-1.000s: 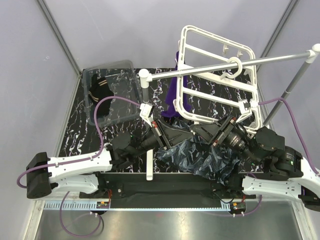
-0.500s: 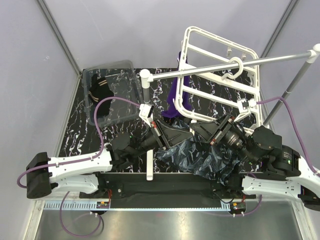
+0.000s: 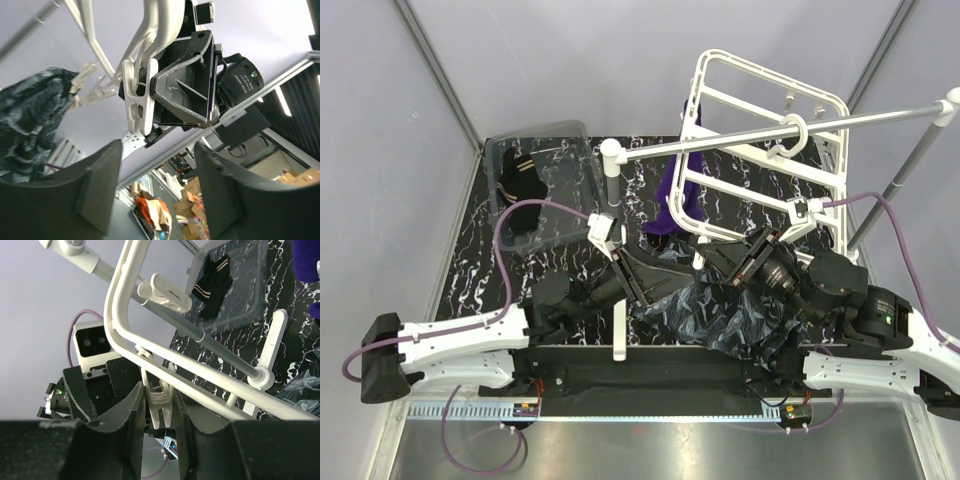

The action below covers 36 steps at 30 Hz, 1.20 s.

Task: Clip the socks to the hanger
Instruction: Open the clamp at the hanger.

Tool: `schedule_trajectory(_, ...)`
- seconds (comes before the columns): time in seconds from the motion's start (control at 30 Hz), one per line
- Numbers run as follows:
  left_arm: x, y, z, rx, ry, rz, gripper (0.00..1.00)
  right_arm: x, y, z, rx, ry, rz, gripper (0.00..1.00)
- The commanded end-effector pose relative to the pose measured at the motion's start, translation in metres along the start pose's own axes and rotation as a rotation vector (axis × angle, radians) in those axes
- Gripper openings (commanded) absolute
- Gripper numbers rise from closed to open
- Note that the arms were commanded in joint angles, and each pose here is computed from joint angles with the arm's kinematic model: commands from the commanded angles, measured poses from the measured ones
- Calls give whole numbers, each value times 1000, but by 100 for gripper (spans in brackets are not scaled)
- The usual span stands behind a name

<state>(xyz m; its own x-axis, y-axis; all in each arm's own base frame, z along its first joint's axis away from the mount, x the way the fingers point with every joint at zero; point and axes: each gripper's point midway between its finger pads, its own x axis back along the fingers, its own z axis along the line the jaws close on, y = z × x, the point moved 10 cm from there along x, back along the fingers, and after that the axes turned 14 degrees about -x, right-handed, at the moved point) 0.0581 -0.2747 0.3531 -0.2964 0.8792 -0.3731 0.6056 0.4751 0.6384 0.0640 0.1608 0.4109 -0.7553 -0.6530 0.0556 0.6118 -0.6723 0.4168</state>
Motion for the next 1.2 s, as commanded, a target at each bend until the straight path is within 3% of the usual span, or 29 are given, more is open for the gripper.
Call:
schedule_trajectory(0.0,6,13,-5,-58,44,-67,68,2,12,10,-56,27,-75,0)
schedule_trajectory(0.3,-2,17,-2,-120,124,-35,71,4,11,13,-85,36,-56,0)
schedule_trajectory(0.6,58,28,24,-459,492,103,57,9,13,5,-67,1,-68,0)
schedule_trajectory(0.83,121,40,54,-696,880,194,57,10,13,0,-20,-19,-61,0)
schedule_trajectory(1.03,156,60,83,-726,1163,119,56,10,11,-5,16,-27,-46,0)
schedule_trajectory(1.17,163,77,106,-712,1243,113,55,11,10,-8,33,-30,-36,0)
